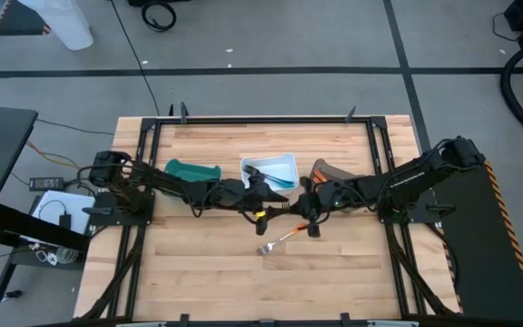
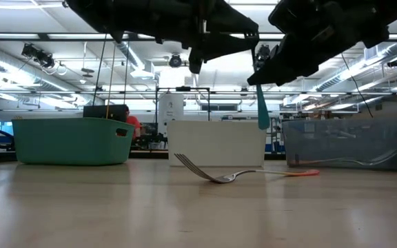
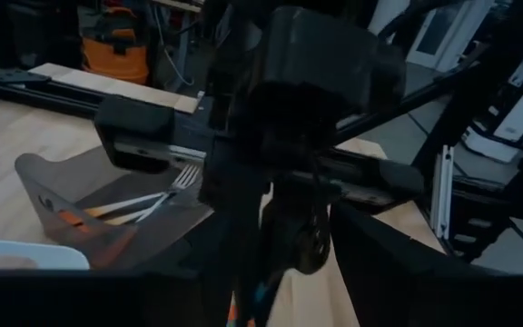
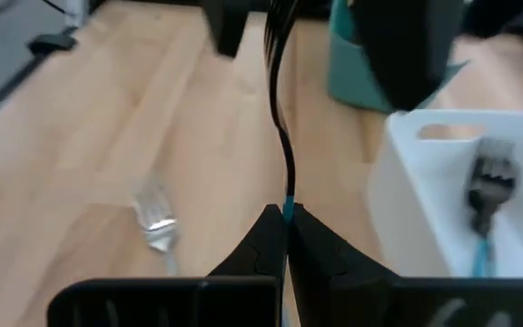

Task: Sort silverware by color (type)
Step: Put the blue fork into the white bin

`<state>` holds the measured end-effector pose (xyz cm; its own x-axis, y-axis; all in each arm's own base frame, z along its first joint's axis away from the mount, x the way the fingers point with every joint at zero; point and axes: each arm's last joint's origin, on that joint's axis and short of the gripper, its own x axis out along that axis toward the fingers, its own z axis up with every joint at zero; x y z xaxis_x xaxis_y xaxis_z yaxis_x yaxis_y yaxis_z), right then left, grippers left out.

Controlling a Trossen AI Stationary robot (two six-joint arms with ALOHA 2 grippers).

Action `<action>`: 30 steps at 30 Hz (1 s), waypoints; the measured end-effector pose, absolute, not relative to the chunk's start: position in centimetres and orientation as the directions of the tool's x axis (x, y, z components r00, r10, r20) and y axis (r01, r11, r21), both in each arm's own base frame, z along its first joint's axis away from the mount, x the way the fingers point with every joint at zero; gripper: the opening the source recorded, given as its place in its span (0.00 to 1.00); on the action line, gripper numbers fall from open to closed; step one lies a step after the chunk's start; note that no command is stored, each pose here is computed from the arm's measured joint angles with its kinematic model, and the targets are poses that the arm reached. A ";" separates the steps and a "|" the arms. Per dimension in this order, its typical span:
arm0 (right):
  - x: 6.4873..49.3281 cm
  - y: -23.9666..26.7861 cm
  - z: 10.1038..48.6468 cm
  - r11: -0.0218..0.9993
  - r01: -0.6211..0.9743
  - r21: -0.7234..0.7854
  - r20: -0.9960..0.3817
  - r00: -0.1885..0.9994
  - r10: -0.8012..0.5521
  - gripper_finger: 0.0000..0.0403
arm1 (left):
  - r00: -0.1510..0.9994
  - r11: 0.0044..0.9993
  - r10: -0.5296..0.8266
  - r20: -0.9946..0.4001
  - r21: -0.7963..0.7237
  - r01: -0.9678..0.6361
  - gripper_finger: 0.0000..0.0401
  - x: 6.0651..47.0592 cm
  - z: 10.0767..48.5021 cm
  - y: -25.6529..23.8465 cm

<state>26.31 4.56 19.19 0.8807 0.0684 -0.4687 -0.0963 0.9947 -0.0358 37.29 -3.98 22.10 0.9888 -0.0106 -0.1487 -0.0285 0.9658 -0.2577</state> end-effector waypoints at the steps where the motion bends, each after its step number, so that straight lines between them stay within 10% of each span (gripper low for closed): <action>1: 26.3 4.5 19.2 0.994 -0.088 -0.059 -0.467 0.883 0.050 0.03 | 0.989 0.965 -0.010 -0.144 -0.261 -0.028 0.44 37.4 22.0 -4.0; 17: 26.3 4.3 19.1 0.982 -0.068 -0.178 -0.471 0.882 -0.024 0.03 | 0.992 0.973 -0.003 -0.127 -0.229 -0.026 0.03 37.6 22.0 -3.3; 30: 26.0 4.3 18.8 0.986 0.073 -0.152 -0.508 0.849 -0.141 0.30 | 0.988 0.994 0.028 -0.155 -0.103 -0.044 0.02 37.5 21.7 -4.1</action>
